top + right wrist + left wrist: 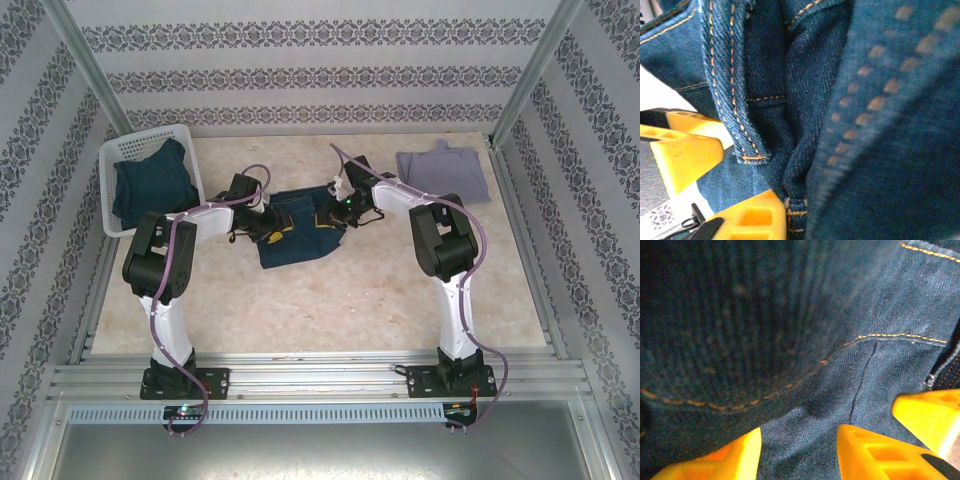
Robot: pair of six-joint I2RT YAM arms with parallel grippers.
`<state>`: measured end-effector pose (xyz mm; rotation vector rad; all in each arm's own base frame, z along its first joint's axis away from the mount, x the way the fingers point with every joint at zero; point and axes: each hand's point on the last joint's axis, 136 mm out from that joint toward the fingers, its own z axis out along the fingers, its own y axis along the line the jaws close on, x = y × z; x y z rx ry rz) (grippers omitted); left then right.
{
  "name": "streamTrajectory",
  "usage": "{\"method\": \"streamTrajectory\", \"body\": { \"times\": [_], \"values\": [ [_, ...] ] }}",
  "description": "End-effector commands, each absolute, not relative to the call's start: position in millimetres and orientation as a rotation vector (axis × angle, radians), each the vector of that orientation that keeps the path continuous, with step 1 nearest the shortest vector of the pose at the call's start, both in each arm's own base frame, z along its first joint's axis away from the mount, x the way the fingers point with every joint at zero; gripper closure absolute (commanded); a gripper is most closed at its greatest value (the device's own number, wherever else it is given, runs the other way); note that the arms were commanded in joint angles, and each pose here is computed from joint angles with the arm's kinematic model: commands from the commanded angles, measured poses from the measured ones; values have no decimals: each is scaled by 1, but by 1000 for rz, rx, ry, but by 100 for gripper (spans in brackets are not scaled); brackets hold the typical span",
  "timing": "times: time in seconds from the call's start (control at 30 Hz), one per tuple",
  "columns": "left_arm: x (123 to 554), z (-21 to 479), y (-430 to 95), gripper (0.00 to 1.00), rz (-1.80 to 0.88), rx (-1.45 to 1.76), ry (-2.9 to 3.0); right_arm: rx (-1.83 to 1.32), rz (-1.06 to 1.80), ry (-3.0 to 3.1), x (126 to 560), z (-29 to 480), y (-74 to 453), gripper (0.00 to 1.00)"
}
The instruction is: Fold and stack the skirts
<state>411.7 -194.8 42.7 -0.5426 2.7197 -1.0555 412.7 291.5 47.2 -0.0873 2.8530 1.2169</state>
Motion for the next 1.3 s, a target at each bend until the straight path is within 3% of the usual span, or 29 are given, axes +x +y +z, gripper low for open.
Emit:
{"method": "streamTrajectory", "body": {
  "times": [0.0, 0.17, 0.47, 0.6, 0.67, 0.73, 0.9, 1.27],
  "values": [
    [405, 30, -194, 54, -1052, -571, 2750, -103, 1039, 2901, 414, 40, 287, 99],
    [410, 68, -182, 51, -1018, -538, 2691, -252, 505, 2896, 425, 62, 235, 100],
    [415, 114, -128, 32, -819, -614, 2560, -597, -226, 2678, 466, 129, 153, 100],
    [414, 114, -96, 26, -709, -725, 2529, -595, -340, 2615, 490, 153, 130, 100],
    [413, 114, -82, 18, -657, -771, 2517, -571, -386, 2621, 500, 160, 116, 100],
    [410, 114, -68, 0, -586, -806, 2512, -551, -419, 2640, 507, 165, 101, 100],
    [405, 117, -48, 0, -467, -852, 2511, -519, -463, 2688, 517, 170, 64, 100],
    [386, 111, -33, 0, -335, -935, 2561, -372, -230, 2643, 557, 171, -5, 100]
  ]
}}
